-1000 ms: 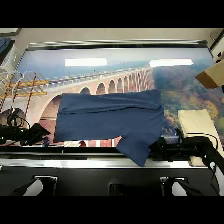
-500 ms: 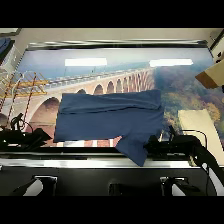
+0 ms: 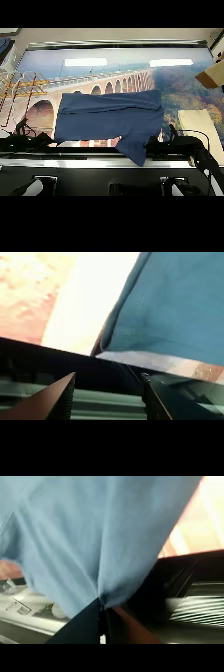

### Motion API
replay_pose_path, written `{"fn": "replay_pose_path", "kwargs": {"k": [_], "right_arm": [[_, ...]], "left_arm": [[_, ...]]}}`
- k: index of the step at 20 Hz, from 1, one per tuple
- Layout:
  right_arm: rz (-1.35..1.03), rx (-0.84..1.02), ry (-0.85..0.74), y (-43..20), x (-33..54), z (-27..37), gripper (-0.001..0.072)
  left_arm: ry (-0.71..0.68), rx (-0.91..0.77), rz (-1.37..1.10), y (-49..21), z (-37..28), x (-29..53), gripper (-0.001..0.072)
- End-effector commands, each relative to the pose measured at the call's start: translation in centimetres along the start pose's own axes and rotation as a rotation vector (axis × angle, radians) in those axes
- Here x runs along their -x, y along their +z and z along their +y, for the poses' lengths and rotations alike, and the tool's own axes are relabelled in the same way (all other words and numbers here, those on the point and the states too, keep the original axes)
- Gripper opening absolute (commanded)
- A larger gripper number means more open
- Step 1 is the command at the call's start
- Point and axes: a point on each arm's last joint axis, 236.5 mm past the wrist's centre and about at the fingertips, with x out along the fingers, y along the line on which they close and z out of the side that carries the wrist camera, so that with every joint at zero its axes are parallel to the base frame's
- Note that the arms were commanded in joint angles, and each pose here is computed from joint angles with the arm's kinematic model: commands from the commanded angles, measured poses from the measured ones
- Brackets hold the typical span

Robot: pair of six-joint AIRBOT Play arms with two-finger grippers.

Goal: Fold the clothes and pants, and hang the long-sleeved shirts on hangers.

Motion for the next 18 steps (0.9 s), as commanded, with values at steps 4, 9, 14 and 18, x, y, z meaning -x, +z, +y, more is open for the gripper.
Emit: {"fn": "replay_pose_path", "kwargs": {"k": [4,9,14,18], "right_arm": [[0.005,0.03,0.029,-1.0,1.0,1.2,0.0027],[-0.042,0.041,0.049,-0.8,1.9,2.0,0.0027],[-0.074,0.063,0.073,-1.1,2.8,3.0,0.0026],[-0.023,0.145,0.084,-4.0,4.6,4.1,0.0025]], "left_arm": [[-0.048,0.058,-0.082,2.5,-0.5,-1.1,0.0477],[-0.098,0.104,-0.013,1.9,-1.1,-2.8,0.0476],[-0.102,0.07,0.047,0.6,-2.1,-3.6,0.0015],[-0.086,0.076,0.073,-1.5,-2.5,-0.8,0.0013]]}}
